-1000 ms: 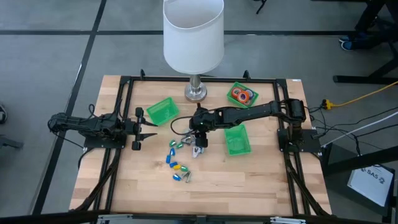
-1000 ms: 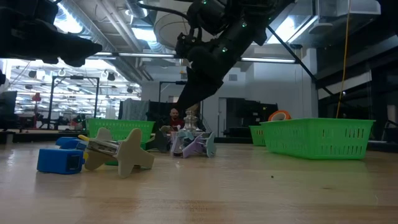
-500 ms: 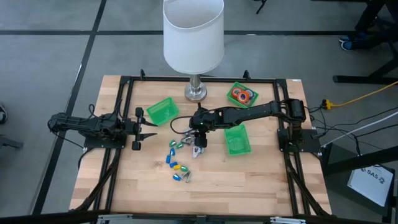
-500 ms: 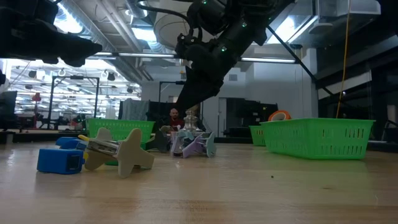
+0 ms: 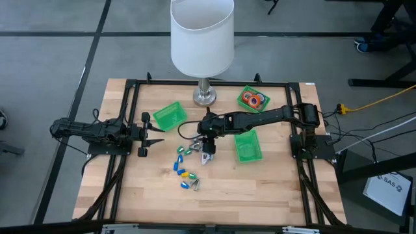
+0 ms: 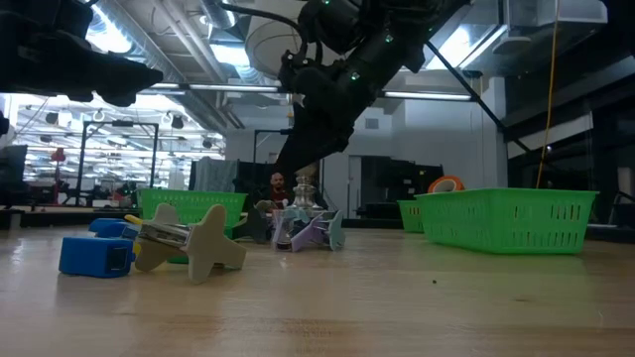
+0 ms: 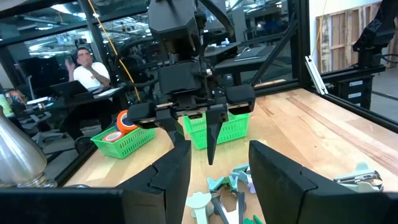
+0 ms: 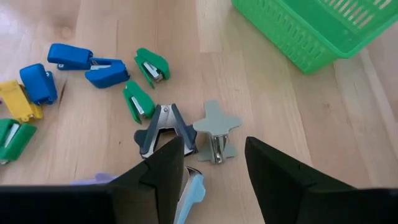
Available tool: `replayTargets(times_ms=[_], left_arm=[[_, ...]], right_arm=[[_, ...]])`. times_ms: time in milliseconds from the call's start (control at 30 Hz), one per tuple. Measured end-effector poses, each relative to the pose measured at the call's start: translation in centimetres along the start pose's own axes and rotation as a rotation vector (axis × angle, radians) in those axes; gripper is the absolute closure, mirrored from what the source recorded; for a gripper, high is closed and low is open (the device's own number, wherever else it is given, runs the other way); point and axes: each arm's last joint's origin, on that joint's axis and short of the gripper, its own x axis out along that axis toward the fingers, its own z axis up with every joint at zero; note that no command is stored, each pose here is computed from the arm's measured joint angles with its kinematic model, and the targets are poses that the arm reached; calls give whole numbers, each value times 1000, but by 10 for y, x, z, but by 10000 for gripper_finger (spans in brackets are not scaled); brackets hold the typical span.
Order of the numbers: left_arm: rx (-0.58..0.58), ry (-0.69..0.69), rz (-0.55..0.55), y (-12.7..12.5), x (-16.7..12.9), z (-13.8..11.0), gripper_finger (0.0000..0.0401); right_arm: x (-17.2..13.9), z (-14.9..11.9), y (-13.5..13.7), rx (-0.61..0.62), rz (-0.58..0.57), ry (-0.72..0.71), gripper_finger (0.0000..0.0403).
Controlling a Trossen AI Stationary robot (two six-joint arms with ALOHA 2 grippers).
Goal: Pick and place Stapler, Stapler remover, tape
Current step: Put the purple staple remover into the bottom right green bin
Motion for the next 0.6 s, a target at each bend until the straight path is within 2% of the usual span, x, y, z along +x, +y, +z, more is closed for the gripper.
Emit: replayTargets(times_ms=[367, 600], left_arm=[[0, 0, 0, 0, 0, 0, 244], [0, 0, 0, 0, 0, 0, 244]], right_arm=[[0, 2, 4, -7, 9, -24, 227], [0, 6, 5, 44, 39, -62, 227]])
